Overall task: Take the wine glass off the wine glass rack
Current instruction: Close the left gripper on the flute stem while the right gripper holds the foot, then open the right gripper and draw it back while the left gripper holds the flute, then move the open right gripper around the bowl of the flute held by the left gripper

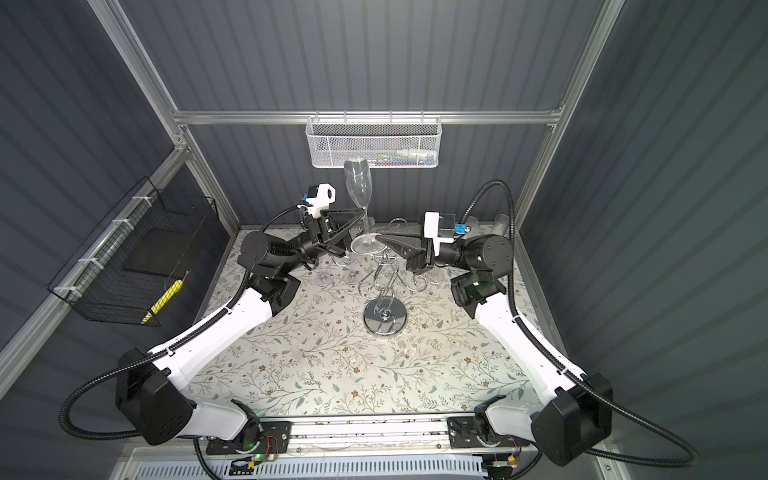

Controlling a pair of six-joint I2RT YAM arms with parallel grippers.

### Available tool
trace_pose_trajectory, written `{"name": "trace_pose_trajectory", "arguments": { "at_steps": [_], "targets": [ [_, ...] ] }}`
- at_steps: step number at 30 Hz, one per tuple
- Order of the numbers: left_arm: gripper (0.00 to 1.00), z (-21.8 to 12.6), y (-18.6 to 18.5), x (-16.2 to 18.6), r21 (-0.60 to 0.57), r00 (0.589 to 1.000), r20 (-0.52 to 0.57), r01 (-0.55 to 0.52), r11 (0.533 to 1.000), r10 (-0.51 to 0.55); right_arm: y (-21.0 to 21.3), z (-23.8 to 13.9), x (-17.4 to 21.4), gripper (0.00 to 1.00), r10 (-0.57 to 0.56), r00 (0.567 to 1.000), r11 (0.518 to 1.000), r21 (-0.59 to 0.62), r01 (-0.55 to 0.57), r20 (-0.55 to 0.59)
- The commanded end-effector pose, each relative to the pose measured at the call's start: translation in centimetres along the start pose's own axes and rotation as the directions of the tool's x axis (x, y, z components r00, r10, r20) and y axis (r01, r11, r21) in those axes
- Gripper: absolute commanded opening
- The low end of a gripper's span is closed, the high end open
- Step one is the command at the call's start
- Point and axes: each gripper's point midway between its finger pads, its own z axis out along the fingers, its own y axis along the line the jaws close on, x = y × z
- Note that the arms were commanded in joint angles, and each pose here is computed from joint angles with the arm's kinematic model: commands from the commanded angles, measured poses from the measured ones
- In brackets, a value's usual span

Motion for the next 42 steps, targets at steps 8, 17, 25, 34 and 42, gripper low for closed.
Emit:
{"name": "trace_pose_trajectory", "arguments": {
  "at_steps": [8,17,25,34,42],
  "targets": [
    [0.22,0.6,-1.3,1.0,0.037,0.998,-0.038,-0.041,0.998,0.043,1.1,0.1,-1.8,0.0,-0.125,0.991,0.992,-0.011,0.126,0.043],
    [0.0,0.6,-1.4,1.2,0.013,0.997,-0.034,-0.072,0.997,0.072,1.4,-0.1,-1.2,0.26,-0.108,0.994,0.994,0.003,0.108,0.024],
    [0.0,-0.2,-2.9,1.6,-0.082,0.961,-0.043,-0.276,0.958,0.273,-0.3,-1.8,-3.5,0.99,-0.056,0.998,0.968,0.246,0.048,0.022],
    [0.0,-3.1,-5.2,2.1,-0.284,0.761,-0.156,-0.645,0.709,0.63,-3.7,-1.4,-6.6,0.99,0.311,0.949,0.824,0.483,-0.295,0.049],
    [0.0,-8.0,-4.2,2.0,-0.42,0.495,-0.34,-0.841,0.342,0.8,-3.4,2.2,-5.7,0.99,0.518,0.85,0.752,0.424,-0.505,0.093]
  ]
}}
